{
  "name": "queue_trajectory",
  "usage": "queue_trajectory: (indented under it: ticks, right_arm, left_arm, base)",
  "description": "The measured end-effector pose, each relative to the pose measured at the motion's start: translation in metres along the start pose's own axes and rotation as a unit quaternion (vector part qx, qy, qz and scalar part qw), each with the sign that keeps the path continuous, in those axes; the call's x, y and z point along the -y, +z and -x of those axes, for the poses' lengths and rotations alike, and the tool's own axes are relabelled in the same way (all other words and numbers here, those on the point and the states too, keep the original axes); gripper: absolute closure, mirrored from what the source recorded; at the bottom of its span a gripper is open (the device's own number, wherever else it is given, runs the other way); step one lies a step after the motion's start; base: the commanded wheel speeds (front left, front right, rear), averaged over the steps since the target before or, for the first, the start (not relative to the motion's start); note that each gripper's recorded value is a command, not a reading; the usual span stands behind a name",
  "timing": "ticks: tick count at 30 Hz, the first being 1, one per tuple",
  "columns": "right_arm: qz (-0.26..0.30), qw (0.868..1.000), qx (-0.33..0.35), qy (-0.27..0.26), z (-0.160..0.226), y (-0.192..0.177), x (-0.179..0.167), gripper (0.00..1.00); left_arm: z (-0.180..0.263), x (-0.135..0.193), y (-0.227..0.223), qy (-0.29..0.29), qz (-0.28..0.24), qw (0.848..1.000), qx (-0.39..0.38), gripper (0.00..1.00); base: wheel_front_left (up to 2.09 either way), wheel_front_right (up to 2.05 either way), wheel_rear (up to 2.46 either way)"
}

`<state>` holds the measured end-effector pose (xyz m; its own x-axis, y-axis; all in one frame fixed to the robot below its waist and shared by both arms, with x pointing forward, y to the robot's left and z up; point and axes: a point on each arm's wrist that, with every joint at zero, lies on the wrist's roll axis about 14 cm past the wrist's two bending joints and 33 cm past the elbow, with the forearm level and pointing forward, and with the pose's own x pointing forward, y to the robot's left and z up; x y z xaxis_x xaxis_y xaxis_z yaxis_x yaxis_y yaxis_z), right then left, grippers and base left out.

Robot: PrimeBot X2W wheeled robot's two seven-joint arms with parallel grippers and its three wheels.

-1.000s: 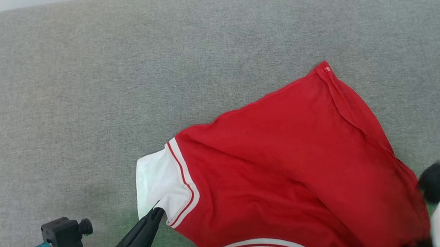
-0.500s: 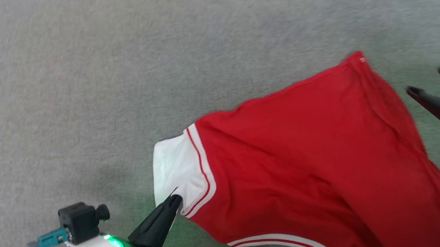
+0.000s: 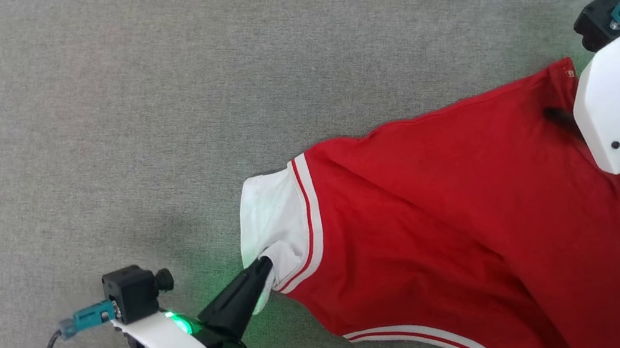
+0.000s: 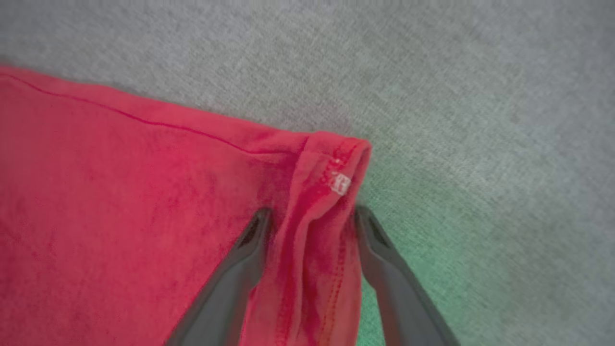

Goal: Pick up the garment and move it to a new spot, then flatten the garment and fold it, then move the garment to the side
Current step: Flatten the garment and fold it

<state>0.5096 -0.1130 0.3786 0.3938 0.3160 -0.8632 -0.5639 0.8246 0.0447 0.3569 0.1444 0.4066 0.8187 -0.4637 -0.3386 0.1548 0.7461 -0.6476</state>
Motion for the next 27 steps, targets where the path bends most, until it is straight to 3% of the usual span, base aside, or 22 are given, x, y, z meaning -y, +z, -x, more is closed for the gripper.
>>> queue_trajectory:
  ticks: [6,12,15,18,22,27]
  right_arm:
    - [-0.02,0.999,0.037,-0.004,0.004,0.011,0.005,1.0]
    - [-0.074,0.985,0.142,-0.07,0.033,0.06,0.053,1.0]
    - [-0.091,0.967,0.213,-0.111,0.059,0.097,0.081,1.0]
    - [-0.117,0.94,0.286,-0.143,0.085,0.135,0.111,1.0]
    - [-0.144,0.901,0.37,-0.172,0.118,0.179,0.138,1.0]
    - [-0.129,0.857,0.45,-0.214,0.159,0.219,0.158,1.0]
  left_arm:
    - [-0.006,-0.012,0.014,0.009,-0.04,0.999,0.001,1.0]
    - [-0.046,-0.004,0.088,-0.016,-0.098,0.993,0.059,1.0]
    - [-0.073,0.007,0.139,-0.03,-0.122,0.988,0.093,1.0]
    - [-0.098,0.013,0.207,-0.028,-0.133,0.98,0.145,1.0]
    - [-0.125,0.035,0.293,-0.04,-0.119,0.967,0.223,1.0]
    - [-0.137,0.061,0.382,-0.054,-0.091,0.941,0.322,1.0]
  base:
    - [0.0,0.0,0.0]
    - [0.0,0.0,0.0]
    - [0.0,0.0,0.0]
    - [0.0,0.0,0.0]
    - [0.0,0.0,0.0]
    - [0.0,0.0,0.0]
